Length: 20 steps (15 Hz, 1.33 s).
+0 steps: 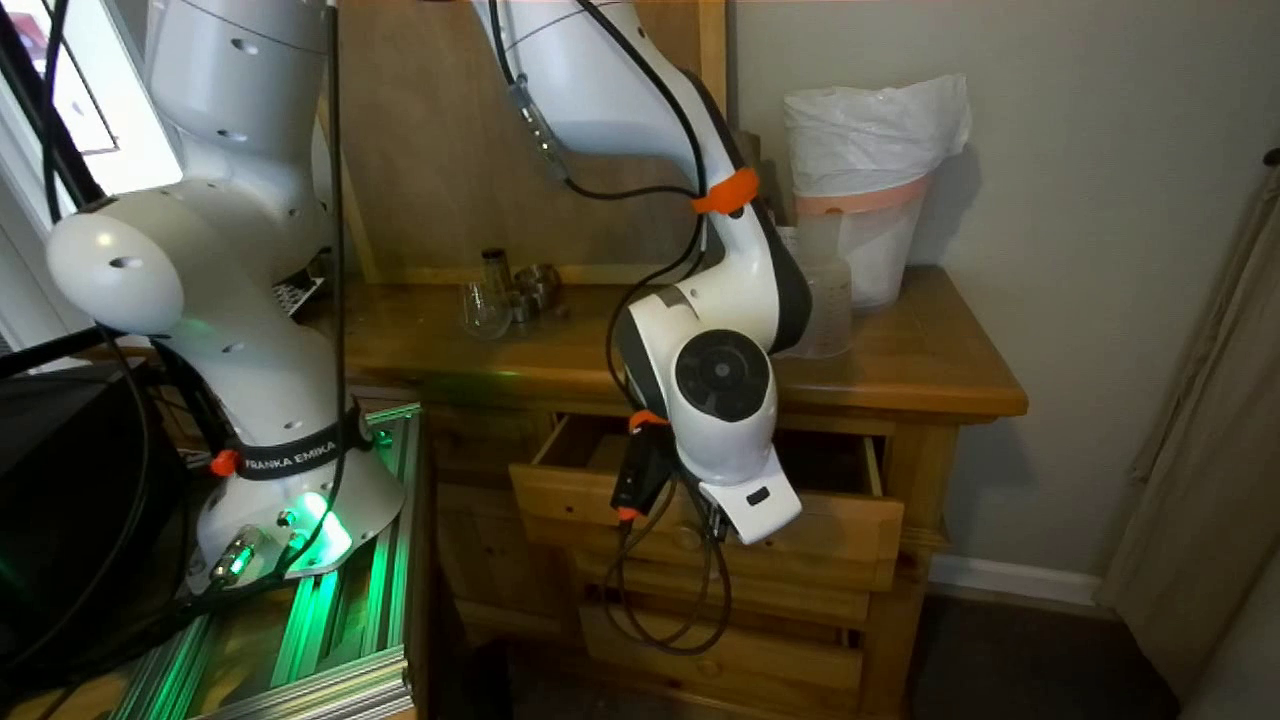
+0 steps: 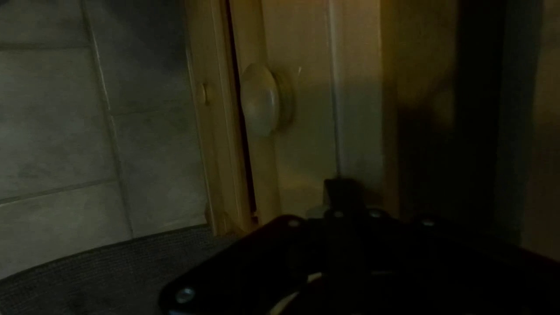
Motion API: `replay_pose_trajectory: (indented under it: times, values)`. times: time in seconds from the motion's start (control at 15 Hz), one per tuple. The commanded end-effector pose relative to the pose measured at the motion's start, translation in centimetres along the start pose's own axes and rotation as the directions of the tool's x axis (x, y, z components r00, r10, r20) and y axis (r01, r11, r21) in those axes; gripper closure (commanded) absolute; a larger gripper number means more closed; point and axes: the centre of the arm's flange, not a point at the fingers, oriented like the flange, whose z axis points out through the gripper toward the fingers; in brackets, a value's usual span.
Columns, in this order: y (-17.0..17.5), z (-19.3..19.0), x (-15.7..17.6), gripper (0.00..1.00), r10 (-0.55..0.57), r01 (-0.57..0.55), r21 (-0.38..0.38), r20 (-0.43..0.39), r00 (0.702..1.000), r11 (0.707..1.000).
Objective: Move the towel to the top drawer on the right, then close the drawer
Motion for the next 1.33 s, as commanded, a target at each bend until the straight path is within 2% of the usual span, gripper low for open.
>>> replay_pose_trajectory:
  times: [0.0, 0.93, 1.13, 1.27]
  values:
    - [-0.1, 2.3, 0.4, 0.99, -0.012, 0.01, 0.08, 0.027, 1.0, 0.997]
    - [-6.1, 9.9, -0.2, 0.99, -0.111, 0.056, 0.295, 0.173, 0.979, 0.954]
    - [-6.0, 10.2, -0.1, 0.99, -0.133, 0.078, 0.286, 0.179, 0.975, 0.955]
    - [-5.9, 9.0, -0.1, 0.99, -0.135, 0.087, 0.278, 0.157, 0.978, 0.957]
